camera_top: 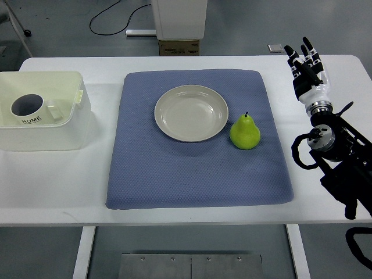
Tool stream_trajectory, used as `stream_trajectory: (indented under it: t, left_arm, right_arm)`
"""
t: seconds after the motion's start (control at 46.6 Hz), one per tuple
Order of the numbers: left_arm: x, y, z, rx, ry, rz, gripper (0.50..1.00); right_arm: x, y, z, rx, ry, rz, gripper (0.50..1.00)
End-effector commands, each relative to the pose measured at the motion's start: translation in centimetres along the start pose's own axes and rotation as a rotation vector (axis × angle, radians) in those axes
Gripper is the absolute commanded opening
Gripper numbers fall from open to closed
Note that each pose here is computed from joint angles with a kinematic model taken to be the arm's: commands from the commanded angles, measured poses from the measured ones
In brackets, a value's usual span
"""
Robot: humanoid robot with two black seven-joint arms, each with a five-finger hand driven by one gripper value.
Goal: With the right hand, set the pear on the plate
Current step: 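Raise and open the right hand, rotating it toward the green pear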
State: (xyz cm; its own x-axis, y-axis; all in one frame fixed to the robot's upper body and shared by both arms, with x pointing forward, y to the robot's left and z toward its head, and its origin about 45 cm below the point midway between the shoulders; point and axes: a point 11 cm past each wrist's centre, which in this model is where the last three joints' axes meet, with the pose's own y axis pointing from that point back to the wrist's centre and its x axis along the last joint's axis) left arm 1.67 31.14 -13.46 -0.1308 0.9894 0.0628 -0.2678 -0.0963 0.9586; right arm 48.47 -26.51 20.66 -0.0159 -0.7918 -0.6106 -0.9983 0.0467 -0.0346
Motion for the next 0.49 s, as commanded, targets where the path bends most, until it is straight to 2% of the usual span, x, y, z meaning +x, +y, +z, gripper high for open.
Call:
stream_trajectory:
  t: [0.0, 0.472]
  left_arm:
    - [0.0, 0.0, 0.0, 0.0, 0.0, 0.0, 1.0]
    - [0.0, 0.0, 0.0, 0.0, 0.0, 0.0, 1.0]
  right_arm:
    - [-0.1, -0.1, -0.1, 0.001, 0.005, -0.005, 1.0]
    - [1.0, -0.3, -2.1, 0.028, 0.041, -0.003, 1.0]
